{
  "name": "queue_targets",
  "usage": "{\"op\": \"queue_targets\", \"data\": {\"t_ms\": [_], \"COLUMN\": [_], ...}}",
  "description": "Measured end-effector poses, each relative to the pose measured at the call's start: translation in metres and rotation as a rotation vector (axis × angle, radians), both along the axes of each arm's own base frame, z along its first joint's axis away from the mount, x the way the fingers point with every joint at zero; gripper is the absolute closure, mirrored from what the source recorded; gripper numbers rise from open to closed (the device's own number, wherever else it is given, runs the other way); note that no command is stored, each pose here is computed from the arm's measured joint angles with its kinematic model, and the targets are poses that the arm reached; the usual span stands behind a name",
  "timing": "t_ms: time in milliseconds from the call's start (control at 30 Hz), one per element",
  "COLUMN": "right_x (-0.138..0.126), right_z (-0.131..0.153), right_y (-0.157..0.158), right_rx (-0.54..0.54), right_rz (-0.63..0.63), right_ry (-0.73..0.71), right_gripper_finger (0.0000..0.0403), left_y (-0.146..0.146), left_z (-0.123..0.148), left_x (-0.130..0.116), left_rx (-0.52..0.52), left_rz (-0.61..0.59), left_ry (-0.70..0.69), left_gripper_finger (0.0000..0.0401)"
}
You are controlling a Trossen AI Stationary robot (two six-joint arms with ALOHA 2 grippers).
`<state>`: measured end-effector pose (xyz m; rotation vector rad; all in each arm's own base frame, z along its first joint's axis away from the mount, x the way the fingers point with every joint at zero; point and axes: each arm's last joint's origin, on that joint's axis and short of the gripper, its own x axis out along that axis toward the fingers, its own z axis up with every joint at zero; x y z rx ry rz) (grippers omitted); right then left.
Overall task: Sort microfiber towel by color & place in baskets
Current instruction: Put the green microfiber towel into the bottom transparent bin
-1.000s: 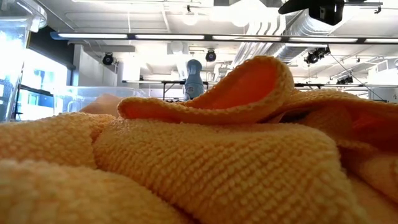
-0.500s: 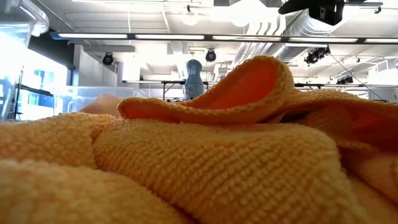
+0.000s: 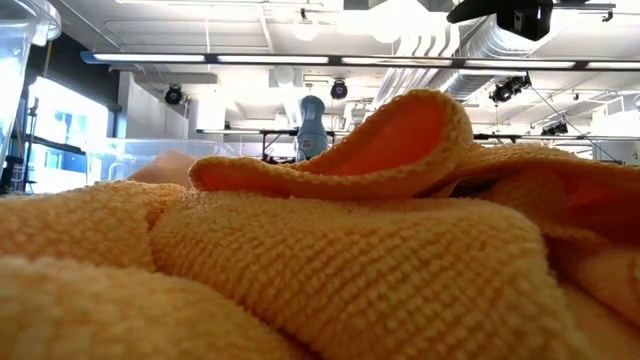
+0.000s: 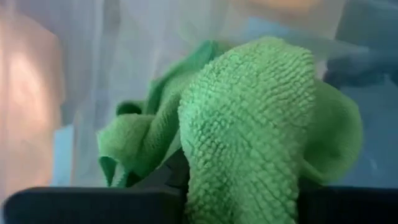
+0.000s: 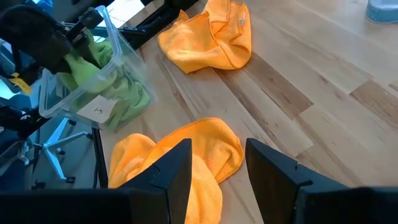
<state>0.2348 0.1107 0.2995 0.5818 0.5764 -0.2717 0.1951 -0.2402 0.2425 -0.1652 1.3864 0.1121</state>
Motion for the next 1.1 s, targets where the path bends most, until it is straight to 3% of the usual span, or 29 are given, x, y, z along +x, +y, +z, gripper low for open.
{"op": "queue_targets", "data": {"t_ms": [433,900,1100], "right_x": [0.000,0.000,0.000], "right_z": [0.000,0.000,-0.001], "right_y": [0.000,0.000,0.000], "right_rx": [0.021,0.035,0.033], "right_rz": [-0.015,-0.027,-0.027], "right_ry": [-0.002,-0.003,0.003], "right_gripper_finger": [0.0258,0.0258,0.0258], "left_y": [0.001,0.008,0.003], "left_z": [0.010,0.069,0.083], "left_x": [0.004,-0.003,0.001], "left_rx": [-0.039,0.012,-0.054], "left_rz": [0.006,0.013,0.018], "left_ry": [0.035,0.077,0.013], "left_gripper_finger": [0.0220,0.0213,0.0213]}}
